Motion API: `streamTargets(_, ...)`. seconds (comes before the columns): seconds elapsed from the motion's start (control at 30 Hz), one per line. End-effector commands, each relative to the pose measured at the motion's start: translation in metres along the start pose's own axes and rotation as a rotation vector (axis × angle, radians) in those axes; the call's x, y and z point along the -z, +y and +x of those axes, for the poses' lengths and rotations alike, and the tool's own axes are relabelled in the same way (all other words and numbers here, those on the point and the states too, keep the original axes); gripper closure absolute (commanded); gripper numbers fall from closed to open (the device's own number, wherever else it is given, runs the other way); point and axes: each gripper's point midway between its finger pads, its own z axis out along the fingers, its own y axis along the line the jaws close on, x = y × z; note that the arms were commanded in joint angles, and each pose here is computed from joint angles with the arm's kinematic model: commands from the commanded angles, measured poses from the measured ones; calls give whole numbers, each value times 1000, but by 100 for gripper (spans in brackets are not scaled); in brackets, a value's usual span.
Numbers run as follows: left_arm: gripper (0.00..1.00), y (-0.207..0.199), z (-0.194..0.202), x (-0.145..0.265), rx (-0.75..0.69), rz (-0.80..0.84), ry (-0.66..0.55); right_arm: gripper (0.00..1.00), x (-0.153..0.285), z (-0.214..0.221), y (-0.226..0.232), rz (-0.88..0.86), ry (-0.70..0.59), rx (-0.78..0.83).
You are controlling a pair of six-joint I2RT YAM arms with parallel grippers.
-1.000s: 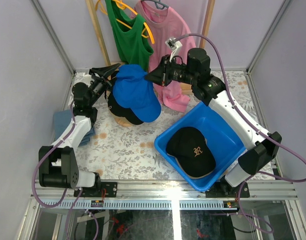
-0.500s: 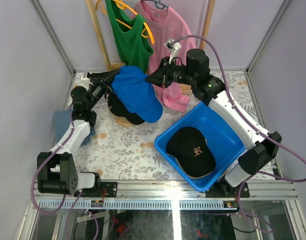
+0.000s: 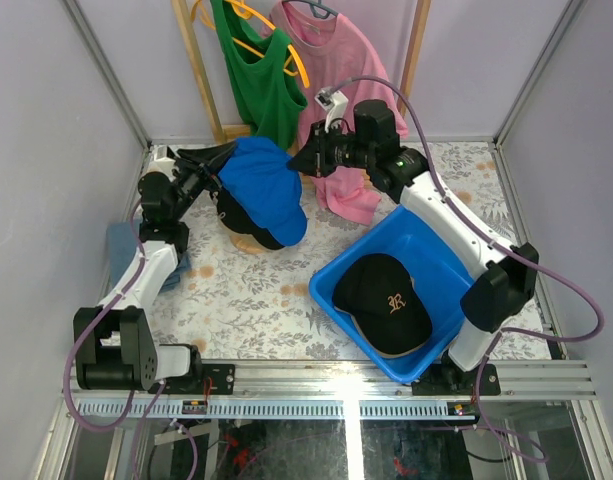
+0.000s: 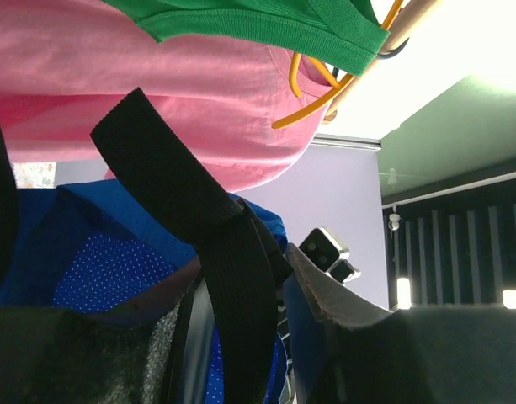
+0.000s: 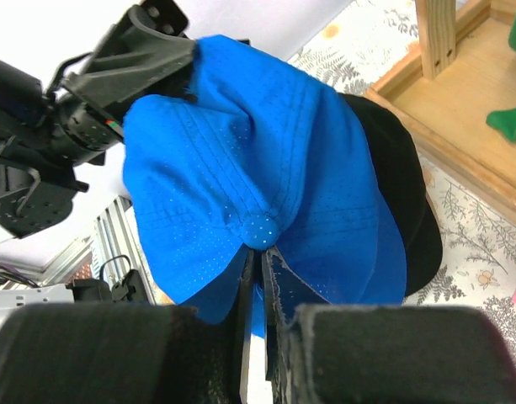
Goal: Stack the hats
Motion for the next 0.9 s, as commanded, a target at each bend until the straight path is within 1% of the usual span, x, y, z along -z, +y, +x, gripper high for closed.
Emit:
streamTargets(0.0, 69, 4, -8, 3, -79, 8, -31, 91, 0, -25, -2, 8, -60, 48)
streamTargets(0.43, 65, 29, -15, -4, -123, -45, -9, 91, -10, -8, -21, 42, -30, 34)
streamTargets(0.63, 64, 32, -18, -5, -165, -77, -27, 91, -8, -13, -25, 75, -37, 58)
streamTargets(0.87, 64, 46, -25, -4, -210, -125, -49, 91, -13, -11, -35, 93, -34, 59)
